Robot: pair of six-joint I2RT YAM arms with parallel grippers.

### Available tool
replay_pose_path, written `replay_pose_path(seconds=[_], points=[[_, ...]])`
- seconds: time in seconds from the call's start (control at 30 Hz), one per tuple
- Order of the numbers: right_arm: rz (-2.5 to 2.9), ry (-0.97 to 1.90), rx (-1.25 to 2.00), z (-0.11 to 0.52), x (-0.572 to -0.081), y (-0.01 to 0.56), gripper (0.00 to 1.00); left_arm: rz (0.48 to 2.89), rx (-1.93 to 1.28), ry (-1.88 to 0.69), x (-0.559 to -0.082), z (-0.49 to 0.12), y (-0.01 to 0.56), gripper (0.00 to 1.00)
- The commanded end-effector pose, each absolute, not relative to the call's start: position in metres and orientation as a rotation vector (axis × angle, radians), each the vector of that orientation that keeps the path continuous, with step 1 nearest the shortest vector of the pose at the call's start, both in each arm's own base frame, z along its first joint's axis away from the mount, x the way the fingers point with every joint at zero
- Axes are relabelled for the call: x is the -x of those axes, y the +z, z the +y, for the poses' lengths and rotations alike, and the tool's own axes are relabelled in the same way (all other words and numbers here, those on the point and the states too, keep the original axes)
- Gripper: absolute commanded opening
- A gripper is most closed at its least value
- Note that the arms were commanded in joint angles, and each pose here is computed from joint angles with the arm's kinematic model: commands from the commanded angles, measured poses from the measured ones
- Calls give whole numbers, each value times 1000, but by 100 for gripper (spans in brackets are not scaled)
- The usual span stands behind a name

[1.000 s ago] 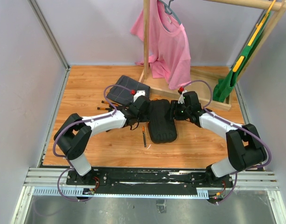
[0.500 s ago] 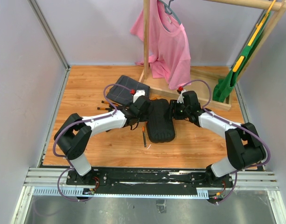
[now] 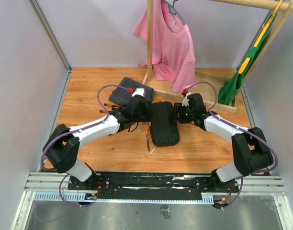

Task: Sort the tools into containers
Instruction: Move the storage box to the center of the board.

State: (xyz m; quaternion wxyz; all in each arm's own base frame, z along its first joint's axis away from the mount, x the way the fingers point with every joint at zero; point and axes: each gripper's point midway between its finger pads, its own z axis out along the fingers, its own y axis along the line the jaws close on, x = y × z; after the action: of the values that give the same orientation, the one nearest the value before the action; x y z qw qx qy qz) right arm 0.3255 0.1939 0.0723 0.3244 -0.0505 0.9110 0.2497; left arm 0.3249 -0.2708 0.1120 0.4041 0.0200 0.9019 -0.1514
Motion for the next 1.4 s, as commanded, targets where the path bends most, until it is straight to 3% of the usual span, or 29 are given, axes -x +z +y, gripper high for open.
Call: replay_pose_path(seconds=[0.0, 0.13, 0.33, 0.63, 1.37], points=[[2547, 510, 163, 166, -293, 43, 57, 2152, -16, -559, -329, -277, 153, 66], [2488, 537, 182, 169, -296, 62, 66, 2136, 27, -596, -322, -261, 153, 72], [2396, 589, 218, 178, -299, 91, 82, 2069, 126, -694, -310, -233, 155, 99], [2404, 473, 287, 193, -301, 96, 99, 1969, 161, -848, -297, -230, 161, 99], [2455, 527, 374, 232, -307, 84, 99, 1972, 138, -939, -284, -234, 146, 99]])
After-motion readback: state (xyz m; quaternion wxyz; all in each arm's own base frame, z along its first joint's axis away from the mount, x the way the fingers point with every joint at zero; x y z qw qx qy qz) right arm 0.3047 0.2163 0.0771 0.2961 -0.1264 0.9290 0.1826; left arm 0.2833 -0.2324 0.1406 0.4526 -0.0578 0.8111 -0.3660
